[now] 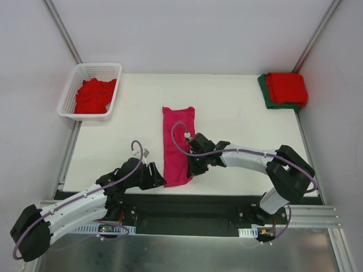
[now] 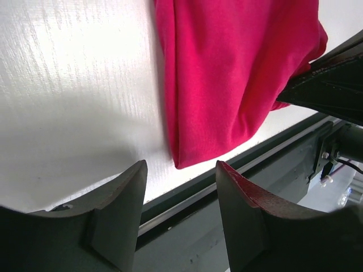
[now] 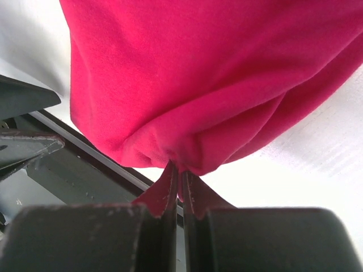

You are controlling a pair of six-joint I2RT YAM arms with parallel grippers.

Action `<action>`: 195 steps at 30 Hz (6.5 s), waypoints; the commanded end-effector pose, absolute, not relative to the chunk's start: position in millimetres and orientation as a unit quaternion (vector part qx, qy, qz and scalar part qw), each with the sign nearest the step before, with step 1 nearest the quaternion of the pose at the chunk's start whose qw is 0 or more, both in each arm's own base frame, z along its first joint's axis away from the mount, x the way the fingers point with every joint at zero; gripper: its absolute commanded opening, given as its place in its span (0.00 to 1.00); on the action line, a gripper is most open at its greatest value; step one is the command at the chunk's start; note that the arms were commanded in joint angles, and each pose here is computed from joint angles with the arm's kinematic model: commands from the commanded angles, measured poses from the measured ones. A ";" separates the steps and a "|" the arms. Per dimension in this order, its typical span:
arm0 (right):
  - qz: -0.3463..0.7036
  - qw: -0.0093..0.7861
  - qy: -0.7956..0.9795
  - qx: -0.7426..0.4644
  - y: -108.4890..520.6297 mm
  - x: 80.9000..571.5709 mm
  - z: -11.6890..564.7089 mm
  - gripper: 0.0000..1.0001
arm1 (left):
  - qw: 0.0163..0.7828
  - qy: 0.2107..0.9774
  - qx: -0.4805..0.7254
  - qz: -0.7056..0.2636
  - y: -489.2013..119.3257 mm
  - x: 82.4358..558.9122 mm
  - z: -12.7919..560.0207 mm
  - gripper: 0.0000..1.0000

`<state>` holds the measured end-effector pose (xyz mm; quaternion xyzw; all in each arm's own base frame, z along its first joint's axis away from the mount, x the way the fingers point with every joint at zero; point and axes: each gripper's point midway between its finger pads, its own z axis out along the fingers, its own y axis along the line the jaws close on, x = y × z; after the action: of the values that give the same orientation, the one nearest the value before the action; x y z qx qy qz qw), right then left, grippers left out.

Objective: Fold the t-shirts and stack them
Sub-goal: Grab one side of the 2/3 rectangular tshirt with both arms, then fold the long partially folded tshirt into a neat square

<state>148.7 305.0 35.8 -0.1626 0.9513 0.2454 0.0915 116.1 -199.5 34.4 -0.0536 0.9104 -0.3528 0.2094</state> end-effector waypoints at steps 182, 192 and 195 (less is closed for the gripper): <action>0.312 0.301 0.896 -0.093 278.9 501.9 111.0 0.59 | 0.419 0.874 -0.013 -0.245 -171.7 490.3 122.2 0.80; 0.297 0.353 0.883 -0.087 241.1 477.4 169.5 0.62 | 0.482 0.844 -0.009 -0.235 -149.3 459.7 202.0 0.91; 0.293 0.359 0.882 -0.086 233.2 459.2 181.0 0.62 | 0.484 0.838 -0.001 -0.252 -151.8 441.8 215.4 0.90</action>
<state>467.7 241.8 118.9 -0.0677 0.9087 0.2900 0.2924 462.1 -156.1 183.6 -0.0150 0.8545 -0.2426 0.4591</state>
